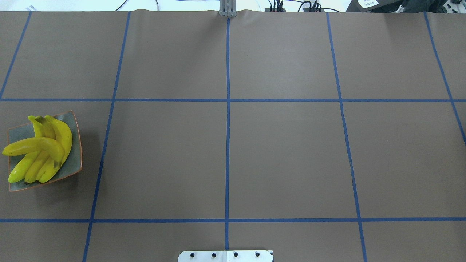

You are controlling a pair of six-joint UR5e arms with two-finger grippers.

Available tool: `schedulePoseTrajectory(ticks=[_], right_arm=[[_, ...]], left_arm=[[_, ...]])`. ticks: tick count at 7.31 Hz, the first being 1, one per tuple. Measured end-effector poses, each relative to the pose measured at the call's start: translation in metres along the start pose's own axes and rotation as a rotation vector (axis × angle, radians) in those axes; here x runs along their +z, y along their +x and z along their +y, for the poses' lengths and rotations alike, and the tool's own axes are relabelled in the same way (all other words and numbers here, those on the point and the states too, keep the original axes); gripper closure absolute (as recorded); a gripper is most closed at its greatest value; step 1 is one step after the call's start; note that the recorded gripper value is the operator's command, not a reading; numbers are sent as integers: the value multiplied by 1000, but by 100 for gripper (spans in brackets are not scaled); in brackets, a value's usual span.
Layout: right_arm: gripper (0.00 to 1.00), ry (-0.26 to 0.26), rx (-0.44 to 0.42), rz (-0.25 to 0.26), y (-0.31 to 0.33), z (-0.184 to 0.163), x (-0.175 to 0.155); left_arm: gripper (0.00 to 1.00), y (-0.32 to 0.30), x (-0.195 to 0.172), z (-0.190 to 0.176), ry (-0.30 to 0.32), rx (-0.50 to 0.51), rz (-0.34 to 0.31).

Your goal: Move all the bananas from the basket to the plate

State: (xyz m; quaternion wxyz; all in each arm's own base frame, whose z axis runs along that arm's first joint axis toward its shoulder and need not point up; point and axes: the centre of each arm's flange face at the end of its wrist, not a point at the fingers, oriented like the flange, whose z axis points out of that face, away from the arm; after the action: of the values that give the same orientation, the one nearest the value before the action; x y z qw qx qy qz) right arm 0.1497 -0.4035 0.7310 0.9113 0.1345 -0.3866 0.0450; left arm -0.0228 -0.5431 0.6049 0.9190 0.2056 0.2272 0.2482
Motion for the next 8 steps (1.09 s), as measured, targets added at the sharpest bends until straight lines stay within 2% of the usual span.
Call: schedulePoseTrajectory(ticks=[2, 3, 4, 6, 7, 8], right_arm=[[0, 0, 0, 0, 0, 0, 0], [0, 0, 0, 0, 0, 0, 0], [0, 0, 1, 0, 0, 0, 0], [0, -3, 7, 5, 1, 0, 0], [0, -19, 19, 7, -1, -2, 2], [0, -60, 27, 6, -8, -8, 11]], left_arm=[[0, -7, 7, 27, -103, -87, 25], [0, -5, 12, 34, -145, -156, 72], [0, -1, 15, 40, -181, -261, 147], [0, -5, 5, 50, -215, -459, 282], [0, -14, -5, 51, -215, -517, 311], [0, -19, -11, 52, -221, -548, 322]])
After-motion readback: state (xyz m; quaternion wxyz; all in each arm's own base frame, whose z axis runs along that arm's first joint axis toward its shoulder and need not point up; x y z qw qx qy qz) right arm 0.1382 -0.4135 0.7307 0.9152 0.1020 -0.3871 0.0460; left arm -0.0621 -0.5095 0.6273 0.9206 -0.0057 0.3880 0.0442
